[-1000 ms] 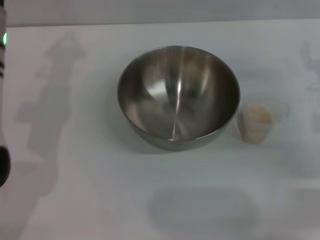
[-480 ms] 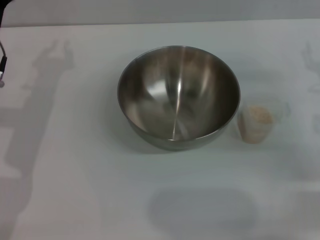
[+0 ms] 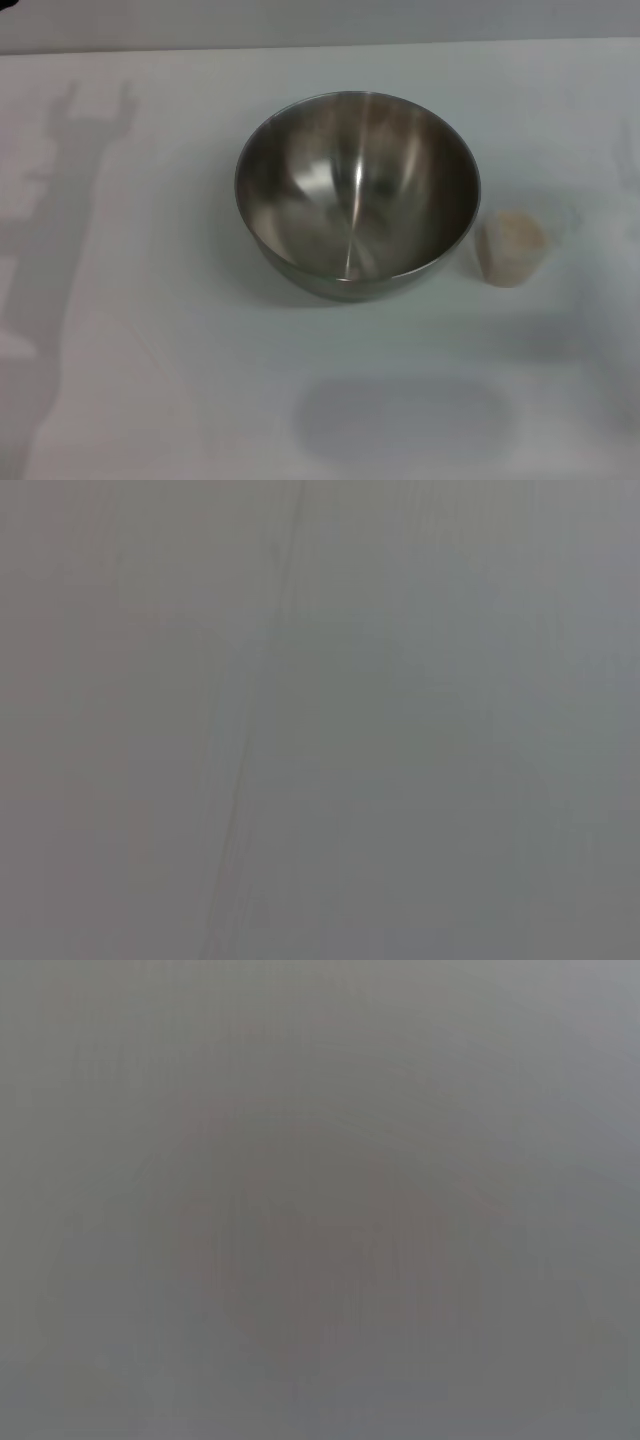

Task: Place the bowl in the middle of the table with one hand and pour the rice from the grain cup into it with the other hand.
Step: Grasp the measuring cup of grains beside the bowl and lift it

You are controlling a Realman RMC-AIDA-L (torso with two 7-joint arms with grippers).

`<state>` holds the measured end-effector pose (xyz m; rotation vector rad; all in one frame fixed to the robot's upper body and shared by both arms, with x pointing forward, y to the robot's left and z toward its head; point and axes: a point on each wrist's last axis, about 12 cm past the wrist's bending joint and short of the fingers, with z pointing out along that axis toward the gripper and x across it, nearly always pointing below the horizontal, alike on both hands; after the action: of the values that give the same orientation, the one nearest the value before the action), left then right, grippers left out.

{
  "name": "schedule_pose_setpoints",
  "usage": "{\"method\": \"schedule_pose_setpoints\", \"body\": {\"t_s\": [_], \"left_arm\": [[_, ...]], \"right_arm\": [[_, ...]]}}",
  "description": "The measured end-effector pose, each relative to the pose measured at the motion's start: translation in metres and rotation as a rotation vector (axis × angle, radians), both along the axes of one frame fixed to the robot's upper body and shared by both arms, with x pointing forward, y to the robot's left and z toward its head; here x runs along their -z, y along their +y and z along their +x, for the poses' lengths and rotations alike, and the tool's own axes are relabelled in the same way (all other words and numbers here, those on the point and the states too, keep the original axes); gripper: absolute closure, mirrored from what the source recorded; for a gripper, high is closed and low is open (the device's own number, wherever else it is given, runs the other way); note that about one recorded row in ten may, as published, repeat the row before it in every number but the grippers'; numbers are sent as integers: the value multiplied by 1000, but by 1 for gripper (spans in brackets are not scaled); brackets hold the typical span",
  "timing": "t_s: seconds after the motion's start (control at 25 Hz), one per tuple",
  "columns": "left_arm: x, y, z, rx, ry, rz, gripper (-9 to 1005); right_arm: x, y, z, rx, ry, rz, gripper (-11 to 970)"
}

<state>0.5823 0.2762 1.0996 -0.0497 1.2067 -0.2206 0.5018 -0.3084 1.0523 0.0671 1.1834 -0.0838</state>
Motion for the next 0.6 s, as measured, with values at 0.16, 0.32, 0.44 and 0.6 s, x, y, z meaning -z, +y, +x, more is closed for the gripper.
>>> {"method": "schedule_pose_setpoints", "body": {"t_s": [0.16,0.32,0.44,0.6], "left_arm": [[0,-2,5,-2,18,14,300],[-1,-4,8,-3,21,36,179],[-2,-7,12,-2,25,58,150],[-3,-8,14,0,25,66,153]], "right_arm": [[11,5,-24,-40,25,0,234],[21,10,-50,-60,56,21,234],[27,13,-67,-68,77,37,234],[34,13,-86,-70,106,44,233]]}}
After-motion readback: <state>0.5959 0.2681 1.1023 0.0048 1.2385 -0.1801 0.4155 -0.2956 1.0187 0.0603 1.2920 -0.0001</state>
